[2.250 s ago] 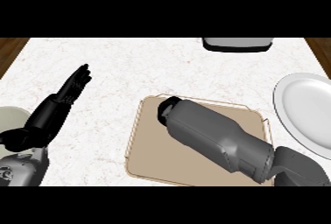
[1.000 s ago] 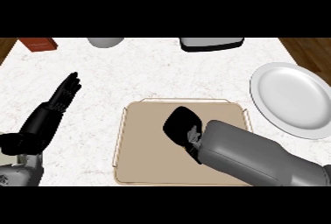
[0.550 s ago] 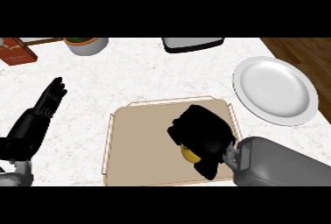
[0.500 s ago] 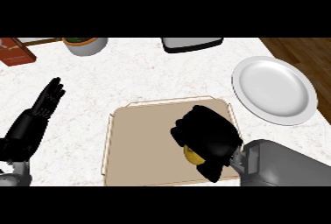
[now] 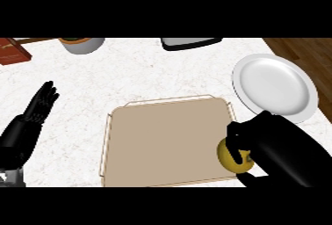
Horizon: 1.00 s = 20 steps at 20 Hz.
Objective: Pick the lemon from the tray and place it in the plate
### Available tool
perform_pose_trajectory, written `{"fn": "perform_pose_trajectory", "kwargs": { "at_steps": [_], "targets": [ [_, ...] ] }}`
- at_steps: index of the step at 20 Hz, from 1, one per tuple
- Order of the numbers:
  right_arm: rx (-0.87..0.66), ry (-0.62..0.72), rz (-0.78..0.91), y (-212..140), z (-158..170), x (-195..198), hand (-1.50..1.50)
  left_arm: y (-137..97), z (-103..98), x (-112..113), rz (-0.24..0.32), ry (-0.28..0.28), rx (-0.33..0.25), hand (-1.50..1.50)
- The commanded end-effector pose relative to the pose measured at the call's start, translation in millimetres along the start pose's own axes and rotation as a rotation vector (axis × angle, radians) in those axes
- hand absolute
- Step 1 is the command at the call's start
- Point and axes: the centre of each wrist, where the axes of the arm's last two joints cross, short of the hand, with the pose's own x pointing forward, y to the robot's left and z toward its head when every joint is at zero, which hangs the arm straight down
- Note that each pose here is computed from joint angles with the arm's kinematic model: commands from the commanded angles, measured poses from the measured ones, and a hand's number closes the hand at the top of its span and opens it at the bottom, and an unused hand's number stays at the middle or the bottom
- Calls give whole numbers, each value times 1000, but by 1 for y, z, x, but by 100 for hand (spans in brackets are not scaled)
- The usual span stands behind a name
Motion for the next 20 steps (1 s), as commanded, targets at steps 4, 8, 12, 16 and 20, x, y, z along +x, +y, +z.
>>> {"fn": "perform_pose_trajectory", "kwargs": {
  "at_steps": [4, 8, 12, 16, 20],
  "targets": [
    [-160, 84, 35, -23, 53, -20, 150, -13, 3, 7, 9, -37, -27, 0],
    [-209, 183, -10, -17, 77, -43, 150, -5, 3, 14, 9, -54, -64, 0],
    [-239, 233, -51, 6, 106, -76, 150, -14, -4, 21, 5, -74, -108, 0],
    [-301, 276, -98, 14, 140, -113, 150, -15, -19, 31, 1, -85, -122, 0],
    [-410, 327, -114, 12, 158, -150, 150, -32, -40, 36, 2, -125, -186, 0]
  ]
}}
